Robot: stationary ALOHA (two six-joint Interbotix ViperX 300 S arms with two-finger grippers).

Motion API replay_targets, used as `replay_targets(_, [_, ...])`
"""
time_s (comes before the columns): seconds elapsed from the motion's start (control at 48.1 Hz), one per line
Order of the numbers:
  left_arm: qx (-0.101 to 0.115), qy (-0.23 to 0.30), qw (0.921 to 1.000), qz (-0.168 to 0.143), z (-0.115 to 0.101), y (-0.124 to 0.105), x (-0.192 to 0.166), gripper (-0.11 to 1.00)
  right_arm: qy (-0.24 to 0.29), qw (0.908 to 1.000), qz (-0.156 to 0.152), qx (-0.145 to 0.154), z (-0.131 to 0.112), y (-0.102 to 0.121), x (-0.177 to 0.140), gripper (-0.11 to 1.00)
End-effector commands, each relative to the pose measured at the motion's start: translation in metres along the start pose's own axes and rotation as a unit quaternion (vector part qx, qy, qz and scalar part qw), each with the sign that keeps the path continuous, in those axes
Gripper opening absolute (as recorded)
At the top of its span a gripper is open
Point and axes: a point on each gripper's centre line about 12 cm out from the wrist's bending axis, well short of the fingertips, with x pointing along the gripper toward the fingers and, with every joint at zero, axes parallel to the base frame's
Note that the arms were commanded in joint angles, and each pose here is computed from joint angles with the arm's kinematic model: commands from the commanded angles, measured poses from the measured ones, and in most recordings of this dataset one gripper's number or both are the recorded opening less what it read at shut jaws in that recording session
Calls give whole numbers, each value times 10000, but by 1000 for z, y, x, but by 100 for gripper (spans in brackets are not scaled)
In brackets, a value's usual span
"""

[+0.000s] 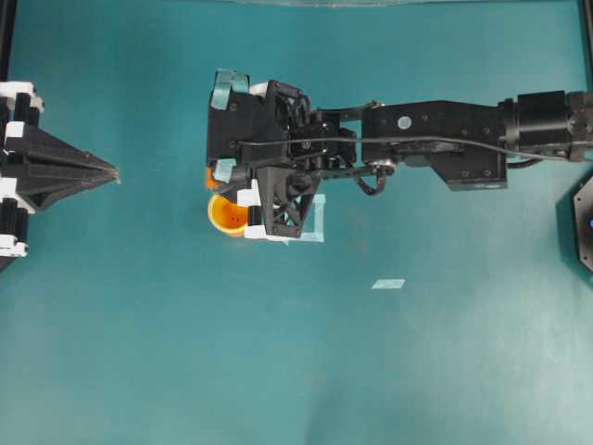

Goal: Move the block toward the cup with right arm.
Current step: 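Hold the cube still above the orange cup with the right gripper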

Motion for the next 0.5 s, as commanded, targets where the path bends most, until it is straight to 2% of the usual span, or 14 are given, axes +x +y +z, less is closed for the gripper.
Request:
replay_targets(0.0, [8,-153,9999,6,12,0,3,0,-245,9997,2,23,16,0,-13,37])
replay_targets(0.478, [8,-161,9999,-2,12,0,3,0,-245,9997,2,15,16,0,-13,37])
